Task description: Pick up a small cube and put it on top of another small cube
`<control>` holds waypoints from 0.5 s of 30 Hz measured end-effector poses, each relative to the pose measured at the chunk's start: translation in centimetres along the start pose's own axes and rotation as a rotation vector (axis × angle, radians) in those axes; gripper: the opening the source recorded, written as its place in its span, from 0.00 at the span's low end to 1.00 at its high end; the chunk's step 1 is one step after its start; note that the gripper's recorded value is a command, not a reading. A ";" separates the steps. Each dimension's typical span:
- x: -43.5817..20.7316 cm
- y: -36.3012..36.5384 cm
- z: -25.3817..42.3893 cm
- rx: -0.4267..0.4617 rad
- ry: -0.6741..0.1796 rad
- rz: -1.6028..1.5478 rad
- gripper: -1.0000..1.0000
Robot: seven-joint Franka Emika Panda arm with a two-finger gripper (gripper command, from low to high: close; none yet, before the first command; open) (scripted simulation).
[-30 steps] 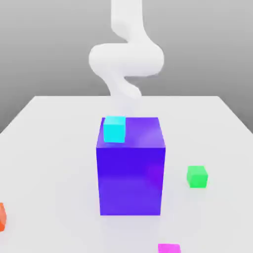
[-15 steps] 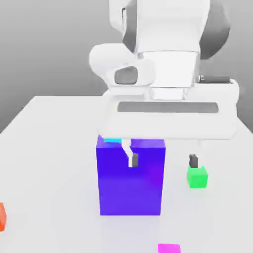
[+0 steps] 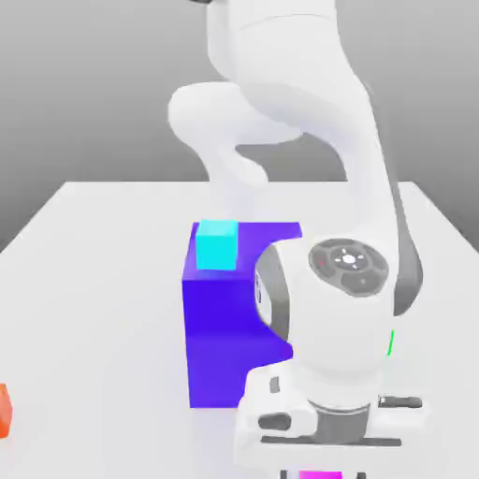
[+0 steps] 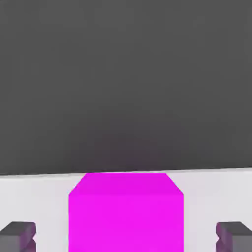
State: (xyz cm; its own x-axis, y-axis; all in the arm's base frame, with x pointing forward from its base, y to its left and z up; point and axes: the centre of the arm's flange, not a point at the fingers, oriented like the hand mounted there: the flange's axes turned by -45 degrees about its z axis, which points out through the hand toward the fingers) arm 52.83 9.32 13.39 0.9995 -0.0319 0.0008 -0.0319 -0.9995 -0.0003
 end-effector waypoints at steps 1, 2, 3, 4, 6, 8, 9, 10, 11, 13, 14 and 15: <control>0.0 0.0 0.0 0.000 0.000 0.000 0.00; 0.0 0.0 0.0 0.000 0.000 0.000 0.00; 0.0 0.0 0.0 0.000 0.001 0.000 0.00; 0.0 0.0 0.6 0.000 0.000 0.000 0.00; 0.0 0.0 -0.8 0.000 0.000 0.000 0.00; 0.0 0.0 -3.3 0.001 0.000 0.000 0.00; 0.0 0.0 -4.7 0.001 0.000 0.001 0.00; -0.7 -0.9 -5.8 0.012 -0.002 0.017 0.00; -1.7 -2.2 -6.7 0.029 -0.004 0.045 0.00; -4.3 -5.0 -8.4 0.060 -0.012 0.107 0.00; -5.7 -6.3 -9.1 0.073 -0.018 0.138 0.00; -7.2 -7.5 -9.7 0.084 -0.023 0.170 0.00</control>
State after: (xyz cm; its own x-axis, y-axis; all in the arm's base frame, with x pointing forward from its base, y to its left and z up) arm 45.90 17.07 23.10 0.9794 -0.1996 -0.0296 -0.2014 -0.9761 -0.0816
